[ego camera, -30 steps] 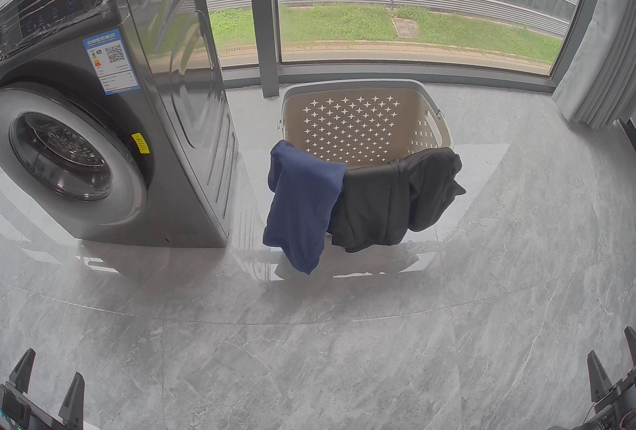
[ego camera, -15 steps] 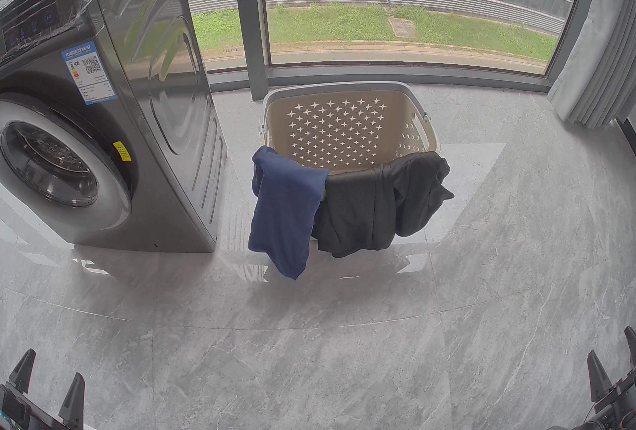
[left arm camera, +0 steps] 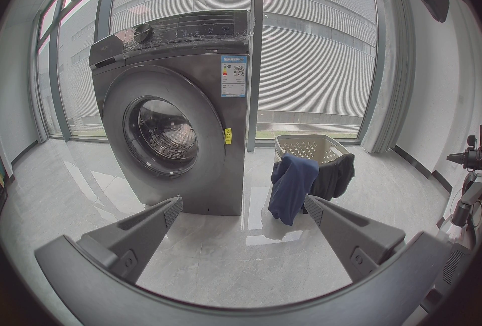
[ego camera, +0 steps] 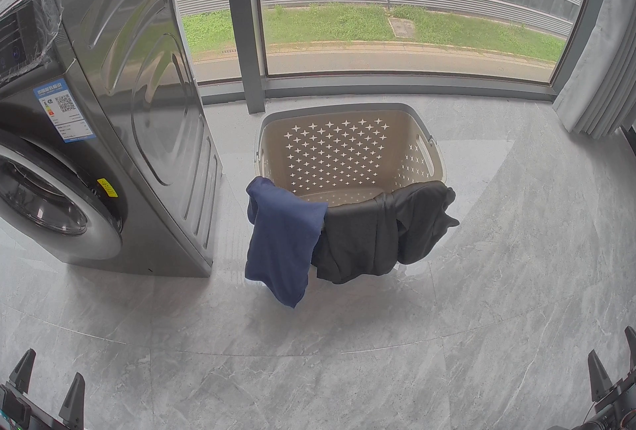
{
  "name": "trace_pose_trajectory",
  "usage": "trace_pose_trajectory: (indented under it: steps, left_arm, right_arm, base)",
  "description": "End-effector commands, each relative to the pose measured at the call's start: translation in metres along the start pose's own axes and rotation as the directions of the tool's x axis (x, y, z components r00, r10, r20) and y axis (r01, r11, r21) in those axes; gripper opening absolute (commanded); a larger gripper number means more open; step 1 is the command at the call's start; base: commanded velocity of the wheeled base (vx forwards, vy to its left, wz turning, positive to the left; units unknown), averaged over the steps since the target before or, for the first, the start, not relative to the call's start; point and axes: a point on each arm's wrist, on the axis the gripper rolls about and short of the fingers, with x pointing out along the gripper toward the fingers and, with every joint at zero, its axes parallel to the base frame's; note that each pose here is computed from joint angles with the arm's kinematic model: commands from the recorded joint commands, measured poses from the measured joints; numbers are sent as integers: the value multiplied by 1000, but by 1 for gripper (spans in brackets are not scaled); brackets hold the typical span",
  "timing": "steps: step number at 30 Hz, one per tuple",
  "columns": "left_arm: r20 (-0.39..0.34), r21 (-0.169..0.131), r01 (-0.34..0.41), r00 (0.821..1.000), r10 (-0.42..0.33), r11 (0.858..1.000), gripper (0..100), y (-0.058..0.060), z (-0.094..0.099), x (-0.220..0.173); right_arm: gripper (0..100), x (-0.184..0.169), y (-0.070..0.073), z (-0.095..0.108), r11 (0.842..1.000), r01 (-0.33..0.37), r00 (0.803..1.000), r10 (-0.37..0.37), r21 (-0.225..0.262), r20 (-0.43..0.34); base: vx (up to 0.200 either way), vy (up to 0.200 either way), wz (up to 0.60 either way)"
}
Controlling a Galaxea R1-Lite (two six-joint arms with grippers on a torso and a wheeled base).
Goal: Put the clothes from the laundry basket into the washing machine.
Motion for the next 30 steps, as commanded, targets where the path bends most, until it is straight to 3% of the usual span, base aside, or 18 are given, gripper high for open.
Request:
trace_pose_trajectory:
  steps: [1, 5, 14, 30]
  left_arm:
    - [-4, 0, 0, 1000, 0, 1000, 100, 0, -4, 0]
    - [-3, 0, 0, 1000, 0, 1000, 100, 0, -4, 0]
    - [-3, 0, 0, 1000, 0, 1000, 100, 0, -4, 0]
    - [-3, -2, 0, 1000, 0, 1000, 100, 0, -4, 0]
  right_arm:
    - [100, 0, 0, -5, 1000, 0, 1000, 0, 0, -1]
    - [100, 0, 0, -5, 1000, 1, 1000, -1, 0, -2]
    - [100, 0, 0, -5, 1000, 0, 1000, 0, 0, -2]
    - [100, 0, 0, -5, 1000, 0, 1000, 0, 0, -1]
  base:
    - [0, 0, 0]
    - [0, 0, 0]
    - [0, -200, 0]
    - [13, 0, 0]
